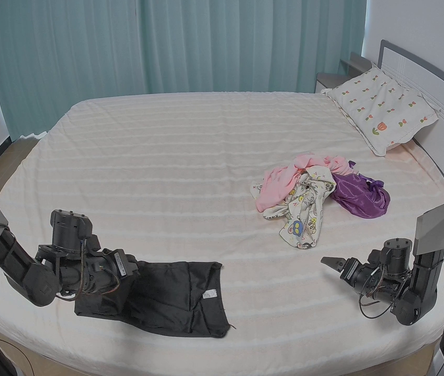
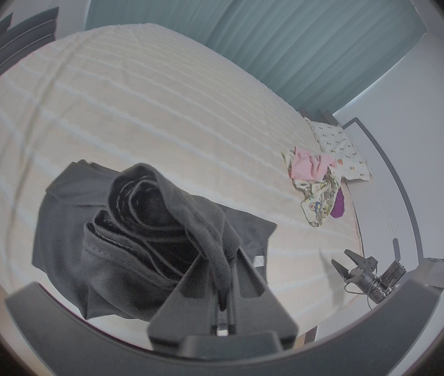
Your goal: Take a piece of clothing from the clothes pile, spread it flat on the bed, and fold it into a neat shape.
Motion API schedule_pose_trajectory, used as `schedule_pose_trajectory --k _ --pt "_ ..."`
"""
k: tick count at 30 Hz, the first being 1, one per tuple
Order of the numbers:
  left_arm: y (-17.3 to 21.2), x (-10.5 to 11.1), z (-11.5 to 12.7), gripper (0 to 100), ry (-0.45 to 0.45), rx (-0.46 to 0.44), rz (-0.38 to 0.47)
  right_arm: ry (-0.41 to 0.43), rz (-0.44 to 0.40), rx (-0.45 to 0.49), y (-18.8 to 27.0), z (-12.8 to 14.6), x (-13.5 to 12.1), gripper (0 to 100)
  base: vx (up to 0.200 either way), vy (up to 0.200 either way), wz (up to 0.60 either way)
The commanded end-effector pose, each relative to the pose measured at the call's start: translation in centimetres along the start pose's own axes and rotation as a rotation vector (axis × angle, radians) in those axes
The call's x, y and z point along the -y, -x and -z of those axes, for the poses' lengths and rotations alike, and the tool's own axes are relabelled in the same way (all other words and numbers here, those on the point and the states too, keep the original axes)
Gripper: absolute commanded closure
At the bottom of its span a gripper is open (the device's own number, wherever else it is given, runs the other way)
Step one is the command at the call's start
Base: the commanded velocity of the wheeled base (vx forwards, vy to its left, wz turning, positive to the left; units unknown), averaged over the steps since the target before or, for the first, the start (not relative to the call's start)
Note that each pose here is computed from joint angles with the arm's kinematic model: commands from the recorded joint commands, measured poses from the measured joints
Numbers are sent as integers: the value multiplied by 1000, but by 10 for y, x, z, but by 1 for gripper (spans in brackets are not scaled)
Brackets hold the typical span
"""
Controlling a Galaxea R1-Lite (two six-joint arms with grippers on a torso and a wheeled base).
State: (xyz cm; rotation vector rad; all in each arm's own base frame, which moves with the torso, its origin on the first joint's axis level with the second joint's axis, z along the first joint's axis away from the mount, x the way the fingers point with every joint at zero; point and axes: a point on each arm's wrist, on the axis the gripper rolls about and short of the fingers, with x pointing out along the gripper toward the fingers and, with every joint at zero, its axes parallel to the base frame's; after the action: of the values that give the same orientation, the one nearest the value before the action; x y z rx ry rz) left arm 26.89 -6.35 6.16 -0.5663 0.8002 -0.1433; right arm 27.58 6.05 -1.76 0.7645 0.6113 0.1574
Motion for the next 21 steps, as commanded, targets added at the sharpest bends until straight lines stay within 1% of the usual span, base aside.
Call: schedule_pose_trajectory --k 1,3,7,11,15,20,21 --pt "-24 10 11 100 -15 -61 1 2 -6 6 -1 0 0 0 0 -200 0" --pt "-30 14 16 100 -23 -81 9 2 -5 4 -1 0 0 0 0 -200 0" --pt "-39 18 21 100 -19 -103 13 2 -6 3 -1 0 0 0 0 0 0" --pt "-52 17 23 100 -1 -106 -11 3 -5 4 -1 0 0 0 0 0 0" --pt "-59 25 29 100 25 -119 -4 3 -5 4 -1 0 0 0 0 0 0" --pt "-62 33 37 100 9 -142 11 3 -6 1 -1 1 0 0 0 0 0" --pt "-63 35 40 0 7 -149 16 3 -4 1 -2 1 1 0 0 0 0"
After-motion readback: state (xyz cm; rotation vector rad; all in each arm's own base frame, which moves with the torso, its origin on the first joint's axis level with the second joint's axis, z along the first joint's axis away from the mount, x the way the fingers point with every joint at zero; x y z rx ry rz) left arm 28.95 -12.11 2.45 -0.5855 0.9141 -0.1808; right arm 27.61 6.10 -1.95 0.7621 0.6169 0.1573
